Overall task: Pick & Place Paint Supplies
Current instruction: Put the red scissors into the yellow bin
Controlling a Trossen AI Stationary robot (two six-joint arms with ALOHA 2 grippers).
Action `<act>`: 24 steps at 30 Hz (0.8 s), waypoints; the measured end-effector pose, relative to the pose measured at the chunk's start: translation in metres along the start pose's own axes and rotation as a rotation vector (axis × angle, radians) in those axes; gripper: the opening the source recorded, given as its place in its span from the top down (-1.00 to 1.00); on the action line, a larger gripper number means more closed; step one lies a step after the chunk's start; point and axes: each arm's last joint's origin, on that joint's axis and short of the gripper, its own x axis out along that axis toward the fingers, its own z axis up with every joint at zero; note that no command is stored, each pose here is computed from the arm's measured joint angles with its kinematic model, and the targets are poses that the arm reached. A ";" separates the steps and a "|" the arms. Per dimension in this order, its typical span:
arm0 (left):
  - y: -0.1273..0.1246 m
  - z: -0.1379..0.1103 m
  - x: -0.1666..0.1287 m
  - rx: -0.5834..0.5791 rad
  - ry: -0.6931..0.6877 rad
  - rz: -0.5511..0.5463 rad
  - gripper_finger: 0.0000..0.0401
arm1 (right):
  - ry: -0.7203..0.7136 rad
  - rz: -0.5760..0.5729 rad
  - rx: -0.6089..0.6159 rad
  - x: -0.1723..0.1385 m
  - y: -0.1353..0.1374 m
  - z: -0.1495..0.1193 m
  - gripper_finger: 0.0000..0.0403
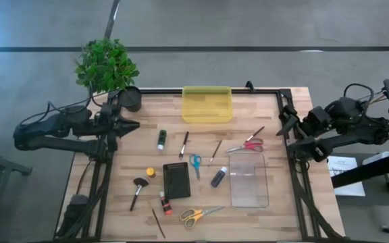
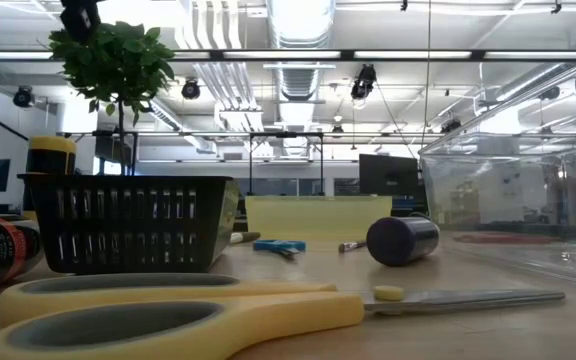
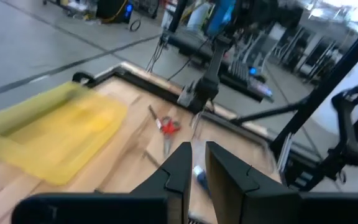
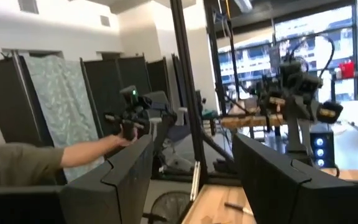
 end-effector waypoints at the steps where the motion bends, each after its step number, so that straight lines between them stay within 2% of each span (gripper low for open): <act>1: 0.000 0.001 0.002 -0.013 -0.003 -0.001 0.71 | 0.001 0.000 0.007 0.000 0.000 0.000 -0.08; 7: -0.002 -0.001 0.011 -0.103 0.027 0.005 0.71 | 0.011 -0.001 0.078 0.000 0.000 -0.001 -0.08; 13: -0.002 -0.003 0.021 -0.092 0.059 0.022 0.71 | 0.008 -0.002 0.116 0.005 -0.002 -0.001 -0.08; 19: -0.004 -0.002 0.033 0.079 0.057 0.039 0.71 | 0.047 -0.030 0.072 0.016 -0.008 -0.007 -0.08; 21: -0.007 0.001 0.038 0.125 0.035 -0.006 0.71 | 0.064 -0.029 0.076 0.020 -0.010 -0.009 -0.08; 24: -0.015 0.008 0.042 0.229 -0.025 -0.136 0.71 | 0.088 -0.023 0.083 0.024 -0.012 -0.012 -0.08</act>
